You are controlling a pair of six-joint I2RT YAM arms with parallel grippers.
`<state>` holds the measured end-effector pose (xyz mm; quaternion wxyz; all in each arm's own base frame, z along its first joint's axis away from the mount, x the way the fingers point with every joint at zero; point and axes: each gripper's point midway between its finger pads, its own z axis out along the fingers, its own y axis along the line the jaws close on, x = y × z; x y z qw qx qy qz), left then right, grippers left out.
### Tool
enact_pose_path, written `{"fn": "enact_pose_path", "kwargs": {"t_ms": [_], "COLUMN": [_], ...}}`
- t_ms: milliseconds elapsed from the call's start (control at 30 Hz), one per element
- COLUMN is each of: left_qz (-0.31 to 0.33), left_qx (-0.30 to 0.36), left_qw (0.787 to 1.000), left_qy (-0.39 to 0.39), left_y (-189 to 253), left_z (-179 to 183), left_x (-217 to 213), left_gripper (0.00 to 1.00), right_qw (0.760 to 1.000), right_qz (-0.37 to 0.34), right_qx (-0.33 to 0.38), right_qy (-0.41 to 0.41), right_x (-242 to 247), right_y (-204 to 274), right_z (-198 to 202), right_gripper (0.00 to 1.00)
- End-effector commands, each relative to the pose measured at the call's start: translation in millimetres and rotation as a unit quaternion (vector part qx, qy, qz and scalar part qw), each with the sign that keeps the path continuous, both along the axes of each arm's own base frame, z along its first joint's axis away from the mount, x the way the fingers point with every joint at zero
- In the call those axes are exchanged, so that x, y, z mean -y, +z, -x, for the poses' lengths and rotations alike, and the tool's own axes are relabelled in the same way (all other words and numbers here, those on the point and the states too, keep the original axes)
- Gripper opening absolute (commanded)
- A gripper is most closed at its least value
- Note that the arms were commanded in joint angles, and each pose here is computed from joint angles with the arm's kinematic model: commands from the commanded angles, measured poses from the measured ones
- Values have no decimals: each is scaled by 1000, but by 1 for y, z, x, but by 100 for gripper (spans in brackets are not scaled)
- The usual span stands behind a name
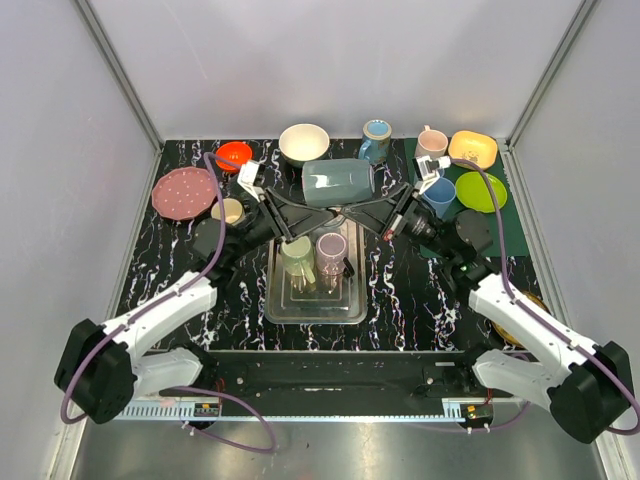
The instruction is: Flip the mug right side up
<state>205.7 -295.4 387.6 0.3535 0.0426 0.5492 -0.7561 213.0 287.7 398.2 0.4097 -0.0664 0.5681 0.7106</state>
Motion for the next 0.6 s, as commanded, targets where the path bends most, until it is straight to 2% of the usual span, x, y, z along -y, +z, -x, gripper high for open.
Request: {"fn": "enact_pose_path", "kwargs": {"t_ms": [0, 133, 233, 400, 433, 467, 500, 533, 567], "left_qz": [67, 85, 101, 91, 35, 13, -17, -110, -138], "left_qx": [82, 91, 101, 109, 91, 97, 97, 68, 69], "left_qw": [994, 992, 989, 990, 995, 993, 991, 980, 969], "left_qy": [-15, -25, -35, -11, 31, 59, 89, 153, 191], "left_y": [55, 66, 75, 73, 51, 53, 51, 13, 13], "left_z": [18, 22, 27, 30, 12, 15, 9, -14, -13], "left_x": [-3, -2, -3, -10, -4, -12, -16, -22, -38], "left_gripper": [54, 35, 0, 0, 0, 0, 0, 0, 0], "right_qw": [998, 998, 998, 995, 994, 992, 986, 981, 973], "right_qz": [15, 31, 44, 91, 105, 117, 161, 182, 204], "right_qx": [57, 53, 50, 41, 41, 40, 31, 27, 18], "right_qy": [7, 9, 13, 7, 2, -20, -38, -59, -105], "right_x": [2, 0, -2, -1, 0, 4, 8, 13, 23], "right_y": [13, 2, -7, -25, -27, -27, -38, -41, -45], "right_z": [16, 14, 14, 13, 12, 8, 3, -1, -13], "right_gripper": [0, 0, 0, 2, 31, 43, 50, 60, 63]}}
